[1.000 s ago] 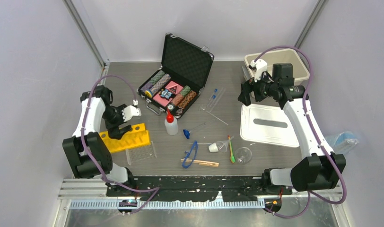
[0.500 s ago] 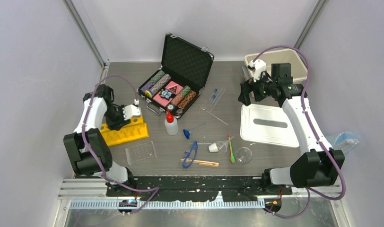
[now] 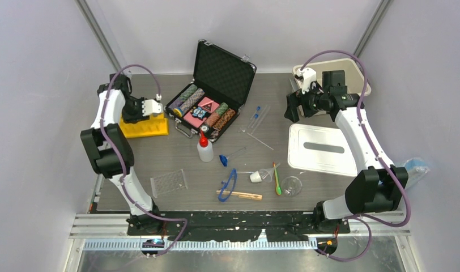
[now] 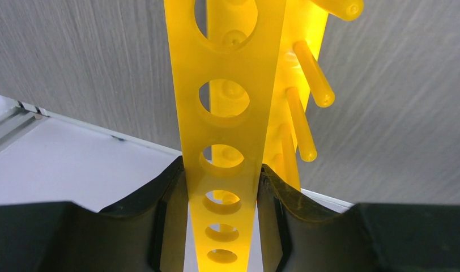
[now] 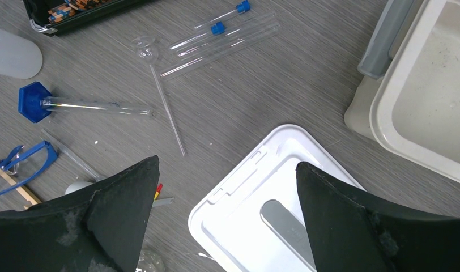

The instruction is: Organize the chemistry lab equipment

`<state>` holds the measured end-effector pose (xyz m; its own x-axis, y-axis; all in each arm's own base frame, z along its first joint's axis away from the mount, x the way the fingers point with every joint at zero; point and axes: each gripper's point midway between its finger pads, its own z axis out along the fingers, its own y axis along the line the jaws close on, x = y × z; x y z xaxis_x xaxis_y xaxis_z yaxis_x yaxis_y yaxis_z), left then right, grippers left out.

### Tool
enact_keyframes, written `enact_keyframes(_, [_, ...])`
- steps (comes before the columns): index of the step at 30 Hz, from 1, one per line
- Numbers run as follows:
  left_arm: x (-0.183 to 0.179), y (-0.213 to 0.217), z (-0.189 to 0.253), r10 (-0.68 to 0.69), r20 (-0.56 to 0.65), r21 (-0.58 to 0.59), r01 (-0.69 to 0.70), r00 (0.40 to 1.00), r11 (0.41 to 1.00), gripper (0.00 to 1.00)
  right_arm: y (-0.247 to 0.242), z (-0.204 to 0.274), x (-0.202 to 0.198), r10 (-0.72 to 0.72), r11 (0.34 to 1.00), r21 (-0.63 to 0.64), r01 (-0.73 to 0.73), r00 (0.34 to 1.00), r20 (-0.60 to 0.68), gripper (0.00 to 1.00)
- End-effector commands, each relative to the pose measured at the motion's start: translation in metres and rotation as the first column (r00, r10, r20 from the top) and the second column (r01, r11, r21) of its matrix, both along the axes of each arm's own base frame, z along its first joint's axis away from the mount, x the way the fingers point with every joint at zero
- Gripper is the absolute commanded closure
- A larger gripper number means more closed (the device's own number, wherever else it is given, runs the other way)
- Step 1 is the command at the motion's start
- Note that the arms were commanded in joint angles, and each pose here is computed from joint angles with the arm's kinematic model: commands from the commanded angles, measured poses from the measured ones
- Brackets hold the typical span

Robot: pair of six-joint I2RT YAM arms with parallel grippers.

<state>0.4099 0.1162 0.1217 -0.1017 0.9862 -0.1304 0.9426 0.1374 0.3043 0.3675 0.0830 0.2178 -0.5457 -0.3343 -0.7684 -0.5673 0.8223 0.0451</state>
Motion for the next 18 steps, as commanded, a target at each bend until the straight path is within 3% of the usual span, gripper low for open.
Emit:
enact_keyframes(1, [0.029, 0.018, 0.01, -0.019, 0.037, 0.039, 0.018, 0.999, 0.999, 0.68, -0.002, 0.02, 0.014, 0.003, 1.0, -0.015, -0.002, 0.998, 0.06, 0.05])
enact_keyframes(3, [0.033, 0.022, 0.006, -0.019, 0.027, 0.034, 0.018, 0.999, 0.999, 0.66, -0.002, 0.021, 0.016, 0.004, 1.0, -0.018, -0.003, 0.998, 0.06, 0.05])
enact_keyframes(5, [0.035, 0.024, 0.003, -0.023, 0.028, 0.032, 0.022, 0.999, 0.999, 0.56, -0.002, 0.021, 0.017, 0.004, 1.0, -0.019, -0.003, 0.998, 0.061, 0.05])
enact_keyframes(9, [0.037, 0.025, 0.004, -0.025, 0.041, 0.026, 0.024, 0.999, 0.999, 0.31, -0.001, 0.022, 0.018, 0.007, 1.0, -0.016, -0.006, 0.998, 0.062, 0.05])
enact_keyframes(10, [0.038, 0.024, 0.007, -0.024, 0.053, 0.025, 0.023, 0.998, 0.999, 0.21, 0.0, 0.024, 0.019, 0.01, 1.0, -0.013, -0.009, 0.998, 0.066, 0.05])
enact_keyframes(11, [0.039, 0.025, 0.01, -0.013, 0.068, 0.019, 0.011, 0.998, 1.0, 0.05, 0.0, 0.024, 0.019, 0.012, 1.0, -0.011, -0.011, 0.998, 0.067, 0.05])
enact_keyframes(12, [0.042, 0.024, 0.017, -0.008, 0.095, 0.017, 0.006, 0.995, 1.0, 0.01, 0.001, 0.026, 0.019, 0.015, 1.0, -0.007, -0.014, 0.997, 0.071, 0.05])
enact_keyframes(18, [0.043, 0.005, 0.078, 0.096, 0.225, -0.106, -0.074, 0.97, 0.992, 0.0, 0.008, 0.036, 0.021, 0.084, 0.996, -0.045, -0.079, 0.99, 0.113, 0.04])
